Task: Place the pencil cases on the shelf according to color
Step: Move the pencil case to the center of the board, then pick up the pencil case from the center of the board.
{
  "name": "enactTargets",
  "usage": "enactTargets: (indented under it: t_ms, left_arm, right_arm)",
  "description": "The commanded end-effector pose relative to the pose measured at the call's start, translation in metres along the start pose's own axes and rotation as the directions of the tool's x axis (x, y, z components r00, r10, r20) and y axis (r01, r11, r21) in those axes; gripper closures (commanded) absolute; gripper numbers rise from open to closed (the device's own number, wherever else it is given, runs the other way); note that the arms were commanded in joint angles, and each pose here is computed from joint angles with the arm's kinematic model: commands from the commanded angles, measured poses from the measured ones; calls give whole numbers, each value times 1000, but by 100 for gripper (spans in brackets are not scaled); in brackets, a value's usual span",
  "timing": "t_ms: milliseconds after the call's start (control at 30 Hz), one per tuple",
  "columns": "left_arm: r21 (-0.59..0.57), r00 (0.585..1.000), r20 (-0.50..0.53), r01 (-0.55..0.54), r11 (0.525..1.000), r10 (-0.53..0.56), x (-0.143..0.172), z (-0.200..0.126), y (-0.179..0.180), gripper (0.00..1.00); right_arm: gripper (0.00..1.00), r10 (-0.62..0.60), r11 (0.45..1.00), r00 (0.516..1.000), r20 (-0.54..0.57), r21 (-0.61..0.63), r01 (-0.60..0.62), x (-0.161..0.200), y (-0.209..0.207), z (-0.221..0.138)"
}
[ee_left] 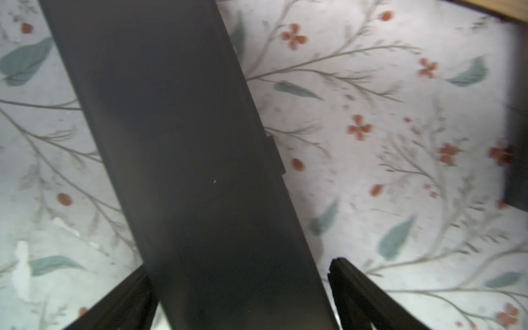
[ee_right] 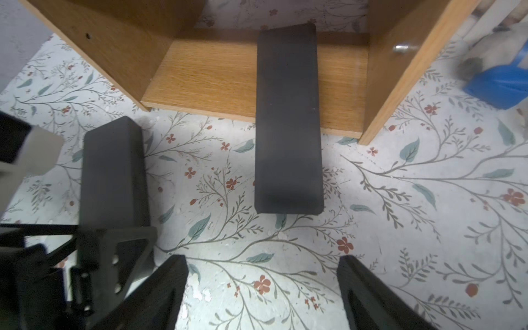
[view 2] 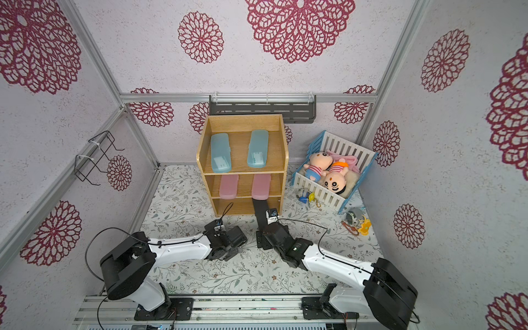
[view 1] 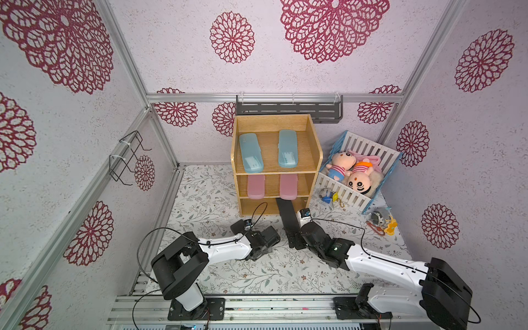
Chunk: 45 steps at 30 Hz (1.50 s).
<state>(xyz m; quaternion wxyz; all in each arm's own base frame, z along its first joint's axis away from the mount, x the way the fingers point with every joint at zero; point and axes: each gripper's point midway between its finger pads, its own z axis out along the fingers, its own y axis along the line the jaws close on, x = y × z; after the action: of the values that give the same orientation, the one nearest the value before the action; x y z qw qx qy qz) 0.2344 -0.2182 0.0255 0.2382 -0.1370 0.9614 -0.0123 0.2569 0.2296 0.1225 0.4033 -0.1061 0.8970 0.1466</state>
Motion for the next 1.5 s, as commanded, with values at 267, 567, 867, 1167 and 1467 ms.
enactTargets:
  t_ms: [267,567,867,1167,1467]
  left_arm:
    - [-28,983,170,82,996,-76,-25,-63,47,3]
    - [-1,945,206,260,966,-255,-48,-65,123,3]
    - [-28,918,192,359,933,-348,-59,-54,167,3]
    - [-44,908,190,387,921,-373,-60,-47,180,3]
    - [-38,903,202,394,918,-379,-64,-48,181,3]
  right_arm:
    - [1,-58,989,998,-9,-138,56,1,41,-12]
    - [1,-262,926,962,-80,-300,228,22,116,21]
    - [1,-395,888,908,-136,-311,340,44,150,64]
    - [1,-448,882,871,-203,-263,392,72,150,95]
    - [22,-364,924,916,-166,-191,333,79,135,91]
